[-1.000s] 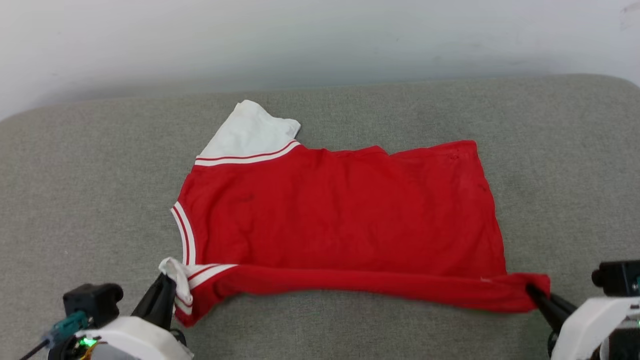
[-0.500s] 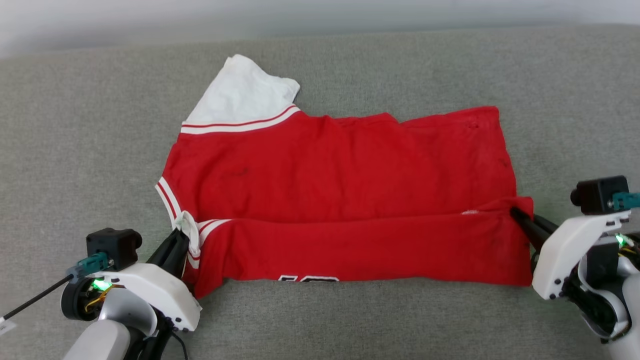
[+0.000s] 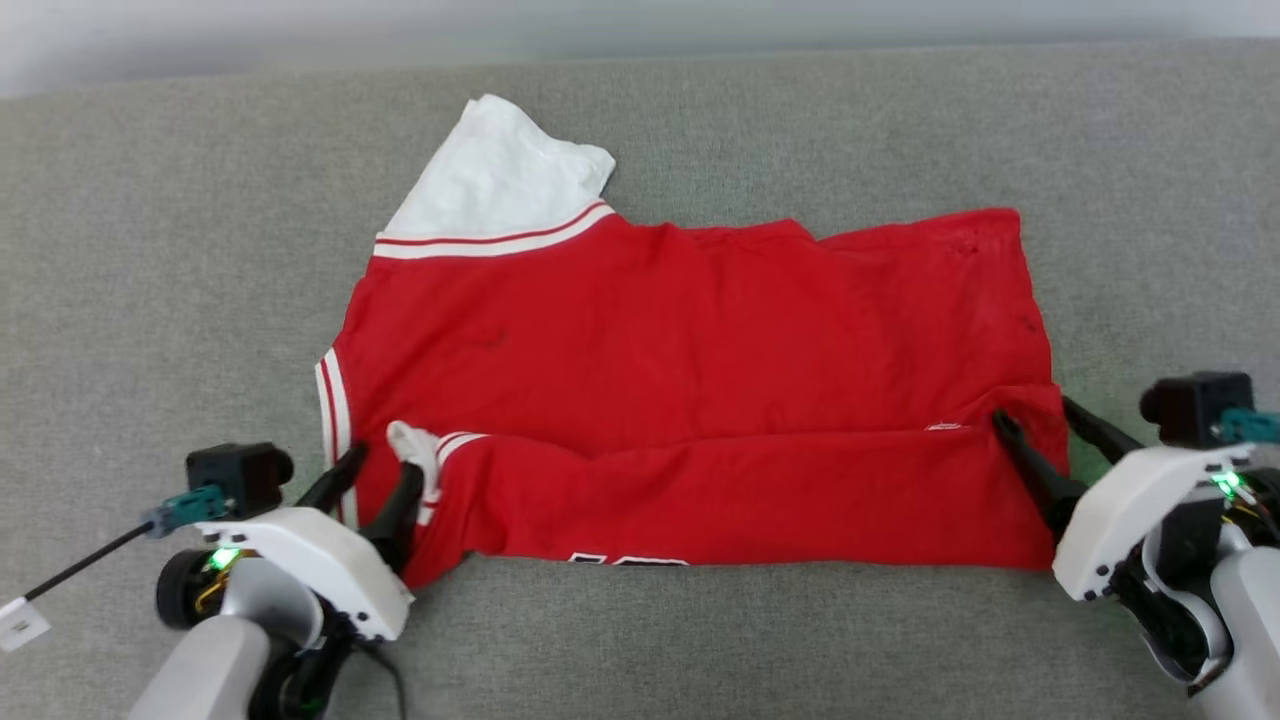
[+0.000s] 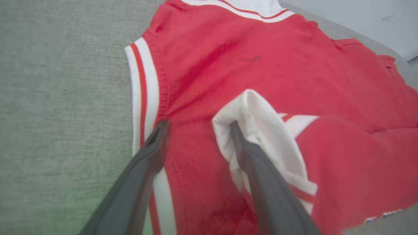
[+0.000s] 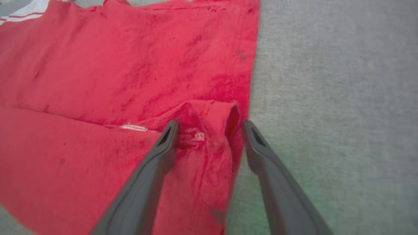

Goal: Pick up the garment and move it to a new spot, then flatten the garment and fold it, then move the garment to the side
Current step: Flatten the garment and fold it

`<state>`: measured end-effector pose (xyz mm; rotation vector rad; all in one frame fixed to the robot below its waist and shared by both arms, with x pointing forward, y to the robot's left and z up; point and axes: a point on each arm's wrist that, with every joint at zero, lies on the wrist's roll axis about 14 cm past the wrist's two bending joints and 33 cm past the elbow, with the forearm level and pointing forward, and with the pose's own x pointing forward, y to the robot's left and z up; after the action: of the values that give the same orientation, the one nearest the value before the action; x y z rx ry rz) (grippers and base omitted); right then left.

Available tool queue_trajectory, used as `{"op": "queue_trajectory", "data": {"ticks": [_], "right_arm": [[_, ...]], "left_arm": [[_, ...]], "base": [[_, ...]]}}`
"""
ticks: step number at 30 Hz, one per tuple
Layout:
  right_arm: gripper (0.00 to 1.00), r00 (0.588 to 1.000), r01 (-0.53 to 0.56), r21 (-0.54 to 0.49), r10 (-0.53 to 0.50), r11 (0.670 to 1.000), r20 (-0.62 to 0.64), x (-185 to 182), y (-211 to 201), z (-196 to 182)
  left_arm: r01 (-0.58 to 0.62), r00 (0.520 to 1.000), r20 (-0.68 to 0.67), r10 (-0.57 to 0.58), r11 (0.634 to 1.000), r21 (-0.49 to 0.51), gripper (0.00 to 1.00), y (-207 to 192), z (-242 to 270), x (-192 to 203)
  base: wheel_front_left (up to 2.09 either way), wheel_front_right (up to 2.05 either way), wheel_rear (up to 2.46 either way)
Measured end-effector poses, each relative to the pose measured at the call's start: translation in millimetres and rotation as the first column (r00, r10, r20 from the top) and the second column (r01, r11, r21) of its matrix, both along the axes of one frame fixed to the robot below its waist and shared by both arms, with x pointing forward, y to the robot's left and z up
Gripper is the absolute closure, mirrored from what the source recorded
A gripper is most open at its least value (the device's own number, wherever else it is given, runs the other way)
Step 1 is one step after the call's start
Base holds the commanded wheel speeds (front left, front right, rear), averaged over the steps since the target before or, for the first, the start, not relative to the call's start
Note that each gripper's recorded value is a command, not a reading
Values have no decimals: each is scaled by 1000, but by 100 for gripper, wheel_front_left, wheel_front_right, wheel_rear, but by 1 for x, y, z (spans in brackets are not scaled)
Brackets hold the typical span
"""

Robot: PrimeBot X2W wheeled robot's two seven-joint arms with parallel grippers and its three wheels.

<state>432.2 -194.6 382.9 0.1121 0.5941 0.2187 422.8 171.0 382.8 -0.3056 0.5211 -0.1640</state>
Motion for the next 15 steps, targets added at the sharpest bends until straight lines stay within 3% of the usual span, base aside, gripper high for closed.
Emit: {"op": "queue_trajectory", "data": {"ticks": [3,7,15], "right_arm": [[0,995,15,-6,-14,1000,95,0,-6,17],[0,960,54,3,-53,999,275,-1,-16,57],[0,862,108,11,-99,994,497,-21,-24,119]], "left_arm": [[-35,999,4,35,999,11,0,15,7,-4],[-60,998,30,59,998,31,0,34,30,-7],[-11,996,85,5,997,72,0,43,82,-6]], "base": [[0,0,0],[0,0,0],[0,0,0]]}}
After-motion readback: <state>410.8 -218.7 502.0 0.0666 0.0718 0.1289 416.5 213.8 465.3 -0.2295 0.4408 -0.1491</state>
